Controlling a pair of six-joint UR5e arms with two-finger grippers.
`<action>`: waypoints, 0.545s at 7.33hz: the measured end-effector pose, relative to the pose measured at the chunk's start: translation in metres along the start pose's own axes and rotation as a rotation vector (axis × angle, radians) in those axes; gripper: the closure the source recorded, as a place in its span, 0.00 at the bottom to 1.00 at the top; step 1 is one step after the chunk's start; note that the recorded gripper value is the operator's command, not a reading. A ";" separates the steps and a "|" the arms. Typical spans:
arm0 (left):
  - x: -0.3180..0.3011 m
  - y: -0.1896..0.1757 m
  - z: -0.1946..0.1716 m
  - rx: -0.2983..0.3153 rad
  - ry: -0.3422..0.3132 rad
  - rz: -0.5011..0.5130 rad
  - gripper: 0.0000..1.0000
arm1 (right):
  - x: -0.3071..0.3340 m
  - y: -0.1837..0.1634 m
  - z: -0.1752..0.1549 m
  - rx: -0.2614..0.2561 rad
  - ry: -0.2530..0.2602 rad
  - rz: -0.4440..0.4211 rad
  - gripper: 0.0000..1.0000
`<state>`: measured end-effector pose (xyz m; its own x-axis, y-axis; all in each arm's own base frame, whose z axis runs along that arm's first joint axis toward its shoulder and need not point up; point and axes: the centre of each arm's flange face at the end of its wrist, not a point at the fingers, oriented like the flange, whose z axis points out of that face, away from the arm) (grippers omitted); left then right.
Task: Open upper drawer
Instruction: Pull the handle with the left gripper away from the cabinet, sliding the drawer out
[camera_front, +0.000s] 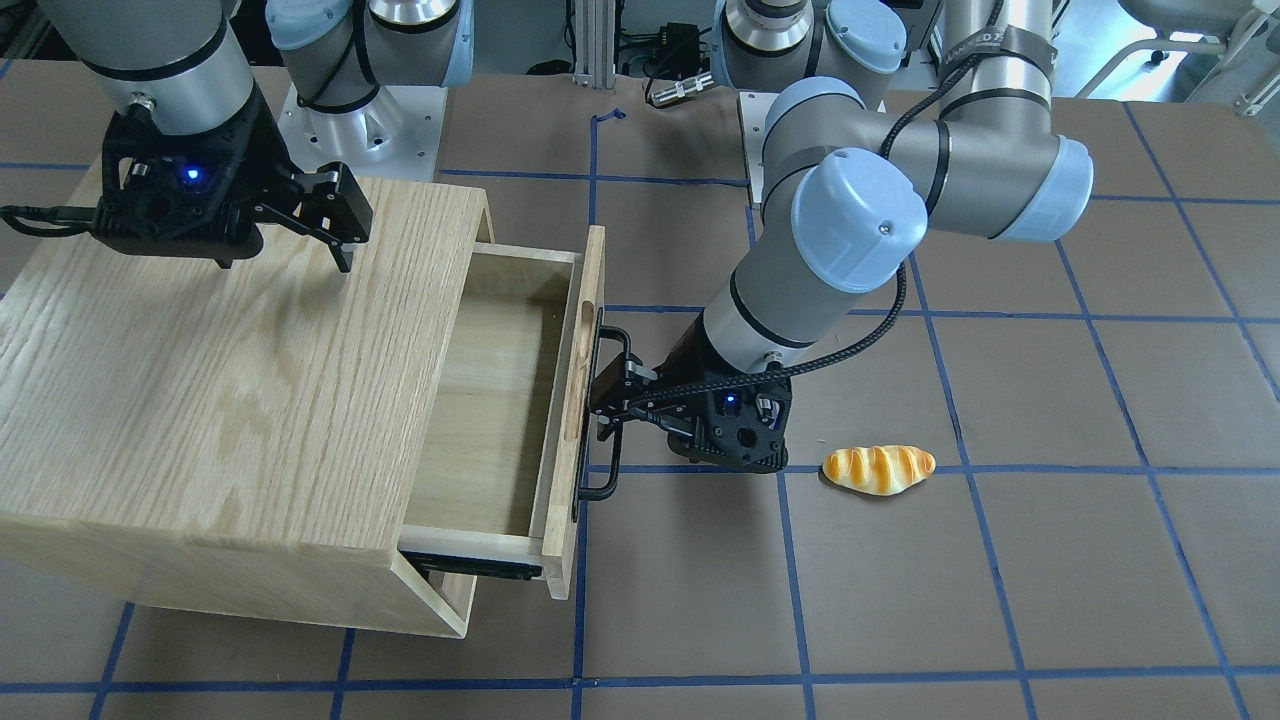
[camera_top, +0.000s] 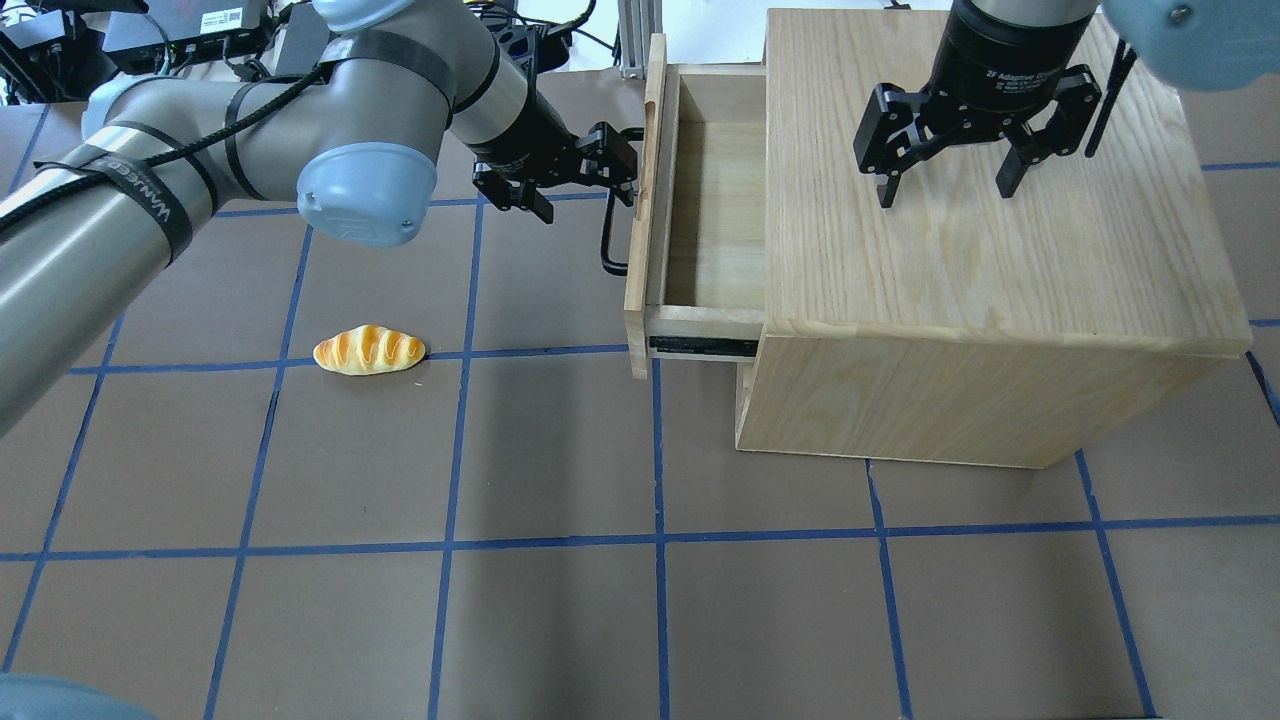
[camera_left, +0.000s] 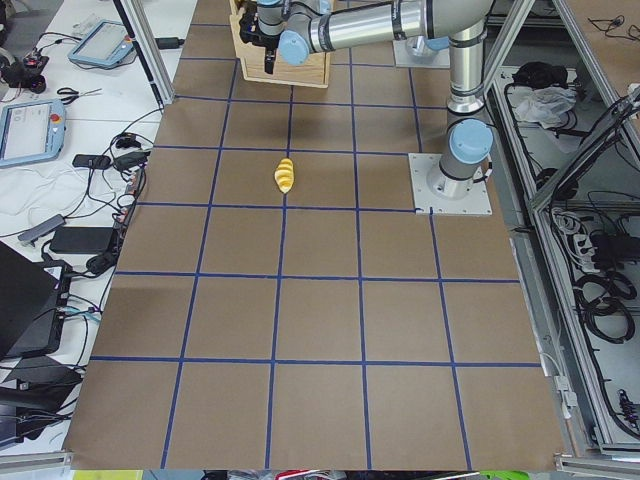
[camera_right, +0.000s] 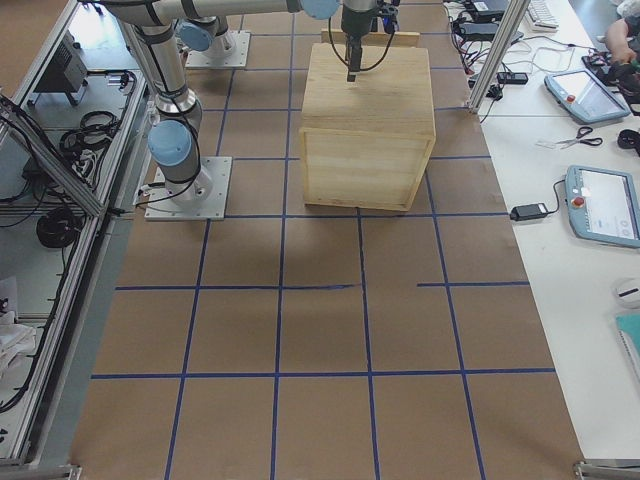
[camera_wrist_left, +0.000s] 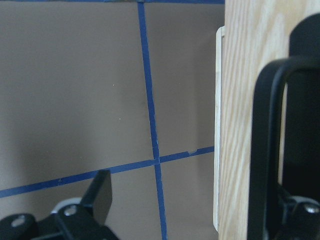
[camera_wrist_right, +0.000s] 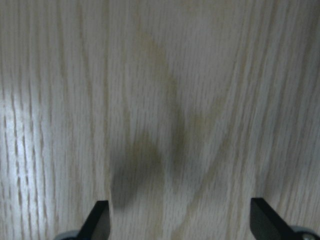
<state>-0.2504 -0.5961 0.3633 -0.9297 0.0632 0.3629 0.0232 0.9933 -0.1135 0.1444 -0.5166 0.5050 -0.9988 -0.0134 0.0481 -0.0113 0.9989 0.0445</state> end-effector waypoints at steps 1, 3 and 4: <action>-0.007 -0.001 -0.006 -0.001 0.007 -0.014 0.01 | 0.000 0.000 0.000 0.000 0.000 0.000 0.00; -0.020 -0.004 -0.012 -0.004 0.005 -0.034 0.01 | 0.000 0.000 0.000 0.000 0.000 0.000 0.00; -0.024 -0.004 -0.014 -0.005 0.003 -0.035 0.00 | 0.000 0.000 0.000 0.000 0.000 0.000 0.00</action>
<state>-0.2234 -0.6005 0.3681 -0.9288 0.0288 0.3696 -0.0073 0.9954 -0.0958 0.1446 -0.5165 0.5050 -0.9987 -0.0137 0.0481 -0.0116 0.9989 0.0444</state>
